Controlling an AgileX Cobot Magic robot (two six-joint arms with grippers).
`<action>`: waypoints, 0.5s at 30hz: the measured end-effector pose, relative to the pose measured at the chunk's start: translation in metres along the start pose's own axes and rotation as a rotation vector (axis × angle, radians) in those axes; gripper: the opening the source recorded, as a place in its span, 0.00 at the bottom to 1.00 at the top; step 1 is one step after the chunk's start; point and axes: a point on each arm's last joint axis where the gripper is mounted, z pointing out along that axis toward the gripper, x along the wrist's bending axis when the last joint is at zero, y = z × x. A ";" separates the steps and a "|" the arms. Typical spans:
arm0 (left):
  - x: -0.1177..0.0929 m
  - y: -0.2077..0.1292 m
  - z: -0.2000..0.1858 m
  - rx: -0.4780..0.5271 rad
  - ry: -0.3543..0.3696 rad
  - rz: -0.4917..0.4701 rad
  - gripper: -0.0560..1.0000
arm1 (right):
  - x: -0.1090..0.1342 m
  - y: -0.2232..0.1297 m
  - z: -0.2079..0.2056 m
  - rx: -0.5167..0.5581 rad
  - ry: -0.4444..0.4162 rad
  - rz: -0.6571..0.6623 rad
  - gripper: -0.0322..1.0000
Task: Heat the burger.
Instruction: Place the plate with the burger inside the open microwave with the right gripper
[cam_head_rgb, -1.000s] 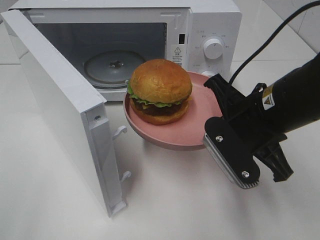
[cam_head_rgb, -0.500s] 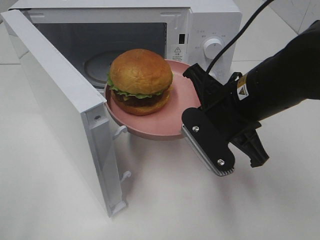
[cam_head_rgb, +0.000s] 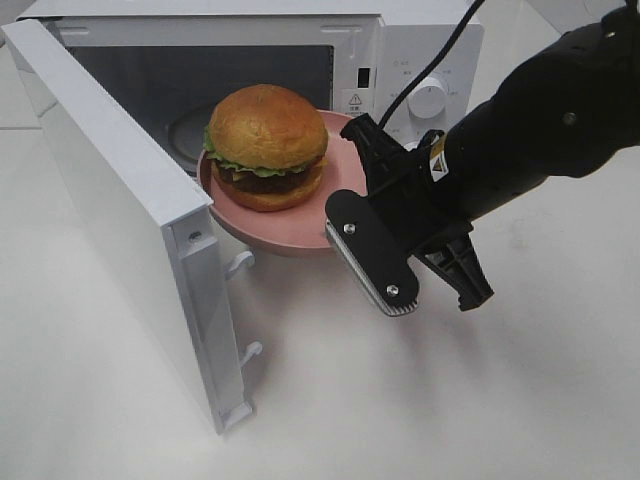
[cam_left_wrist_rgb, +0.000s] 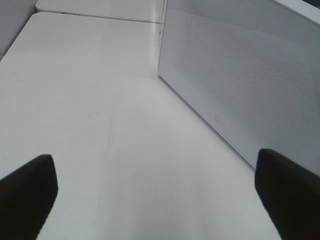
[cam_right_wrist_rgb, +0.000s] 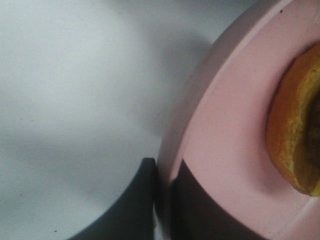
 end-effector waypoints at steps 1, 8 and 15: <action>0.000 0.000 0.000 0.000 0.000 0.000 0.99 | -0.003 0.000 0.003 0.000 -0.001 0.001 0.07; 0.000 0.000 0.000 0.000 0.000 0.000 0.99 | -0.013 0.001 0.009 0.001 0.010 0.006 0.07; 0.000 0.000 0.000 0.000 0.000 0.000 0.99 | -0.027 0.004 0.021 0.005 0.052 -0.001 0.07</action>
